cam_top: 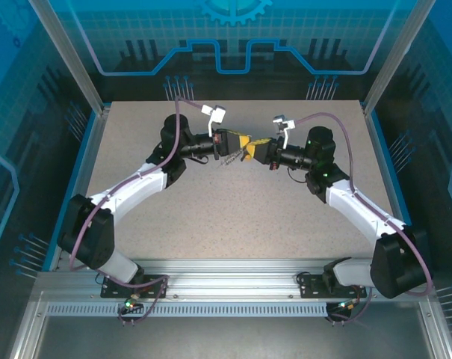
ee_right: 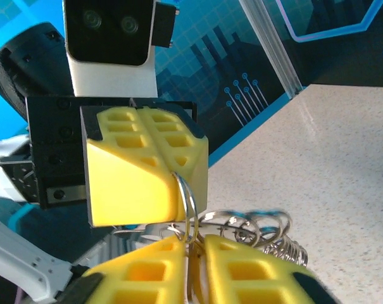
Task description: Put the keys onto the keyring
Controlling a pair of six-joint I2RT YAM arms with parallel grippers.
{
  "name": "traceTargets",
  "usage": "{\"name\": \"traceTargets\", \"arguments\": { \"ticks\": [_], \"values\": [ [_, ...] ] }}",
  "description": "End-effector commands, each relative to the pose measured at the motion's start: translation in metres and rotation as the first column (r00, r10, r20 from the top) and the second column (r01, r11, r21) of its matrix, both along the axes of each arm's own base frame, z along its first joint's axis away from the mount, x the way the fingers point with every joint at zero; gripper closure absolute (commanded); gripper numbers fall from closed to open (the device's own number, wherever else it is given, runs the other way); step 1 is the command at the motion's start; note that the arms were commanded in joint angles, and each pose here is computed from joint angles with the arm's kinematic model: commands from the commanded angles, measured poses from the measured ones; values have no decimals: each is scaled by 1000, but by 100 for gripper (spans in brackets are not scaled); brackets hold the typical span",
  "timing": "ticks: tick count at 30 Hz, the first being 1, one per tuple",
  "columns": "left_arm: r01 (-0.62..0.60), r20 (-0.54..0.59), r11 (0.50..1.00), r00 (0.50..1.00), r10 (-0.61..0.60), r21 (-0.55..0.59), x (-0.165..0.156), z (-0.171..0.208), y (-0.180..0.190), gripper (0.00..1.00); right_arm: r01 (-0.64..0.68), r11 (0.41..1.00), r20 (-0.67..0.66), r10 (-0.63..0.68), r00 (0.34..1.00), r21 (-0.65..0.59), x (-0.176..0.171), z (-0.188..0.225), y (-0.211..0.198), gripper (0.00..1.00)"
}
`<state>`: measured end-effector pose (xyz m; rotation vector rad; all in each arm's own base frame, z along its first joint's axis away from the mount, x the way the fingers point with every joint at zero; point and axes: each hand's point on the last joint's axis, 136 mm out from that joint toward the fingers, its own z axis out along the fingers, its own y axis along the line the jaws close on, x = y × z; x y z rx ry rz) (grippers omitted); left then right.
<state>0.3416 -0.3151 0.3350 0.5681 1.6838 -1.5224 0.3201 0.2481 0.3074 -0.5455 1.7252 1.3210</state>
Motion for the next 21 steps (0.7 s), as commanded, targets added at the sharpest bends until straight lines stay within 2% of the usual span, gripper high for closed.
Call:
{"name": "traceTargets", "arguments": {
  "ticks": [1,3,10,18,21],
  "values": [
    [-5,106,996,994,15,-93,-18,40,1,100,29,999,-48,-30,998,-29,-5,-19,-8,71],
    [-26,107,993,994,38,-115,-16,43,4,100,46,999,-48,-48,998,-28,-8,-21,-15,66],
    [-54,107,986,992,71,-157,-15,51,9,100,96,995,-39,-97,995,-19,-13,-17,-38,64],
    [-55,100,979,992,76,-194,-14,56,10,100,145,989,48,-146,988,27,-19,31,-51,62],
    [-59,92,978,993,79,-202,-13,55,10,100,143,988,79,-147,986,52,-21,51,-49,56]
  ]
}}
